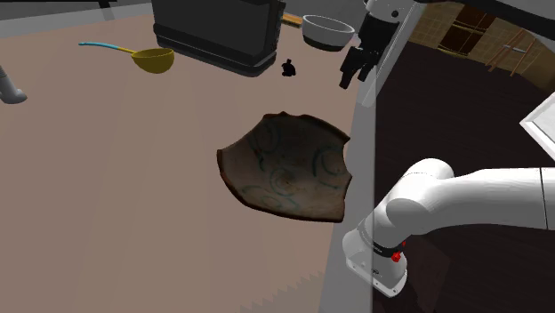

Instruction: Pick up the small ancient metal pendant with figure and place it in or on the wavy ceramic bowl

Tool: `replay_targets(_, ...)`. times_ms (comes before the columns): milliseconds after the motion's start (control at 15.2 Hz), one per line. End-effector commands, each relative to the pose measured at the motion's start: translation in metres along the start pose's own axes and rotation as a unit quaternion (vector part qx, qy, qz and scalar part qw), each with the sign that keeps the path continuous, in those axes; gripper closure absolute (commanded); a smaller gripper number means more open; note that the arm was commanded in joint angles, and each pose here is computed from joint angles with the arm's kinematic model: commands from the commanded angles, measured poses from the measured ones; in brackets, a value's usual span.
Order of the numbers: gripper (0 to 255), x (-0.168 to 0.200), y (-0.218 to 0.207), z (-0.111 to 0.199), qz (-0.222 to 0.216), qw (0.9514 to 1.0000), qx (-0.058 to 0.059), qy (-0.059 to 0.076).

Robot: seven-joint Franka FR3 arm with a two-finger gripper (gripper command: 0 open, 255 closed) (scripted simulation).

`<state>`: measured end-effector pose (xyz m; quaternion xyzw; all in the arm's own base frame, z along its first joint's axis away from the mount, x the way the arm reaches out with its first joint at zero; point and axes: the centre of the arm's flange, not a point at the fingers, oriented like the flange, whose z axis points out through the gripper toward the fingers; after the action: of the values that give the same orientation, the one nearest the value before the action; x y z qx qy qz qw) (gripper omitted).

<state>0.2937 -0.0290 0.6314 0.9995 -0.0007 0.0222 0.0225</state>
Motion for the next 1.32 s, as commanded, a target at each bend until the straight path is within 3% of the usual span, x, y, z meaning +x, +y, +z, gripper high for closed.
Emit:
replay_targets(0, 0, 0.000, 0.000, 0.000, 0.000, 1.0000, 0.000, 0.000)
replay_targets(462, 0, 0.091, -0.035, -0.011, -0.102, 0.9944, 0.010, -0.024)
replay_targets(924, 0, 0.174, -0.088, -0.018, -0.203, 0.9777, 0.021, -0.048)
replay_targets(1254, 0, 0.174, -0.090, 0.002, -0.207, 0.9770, 0.021, -0.049)
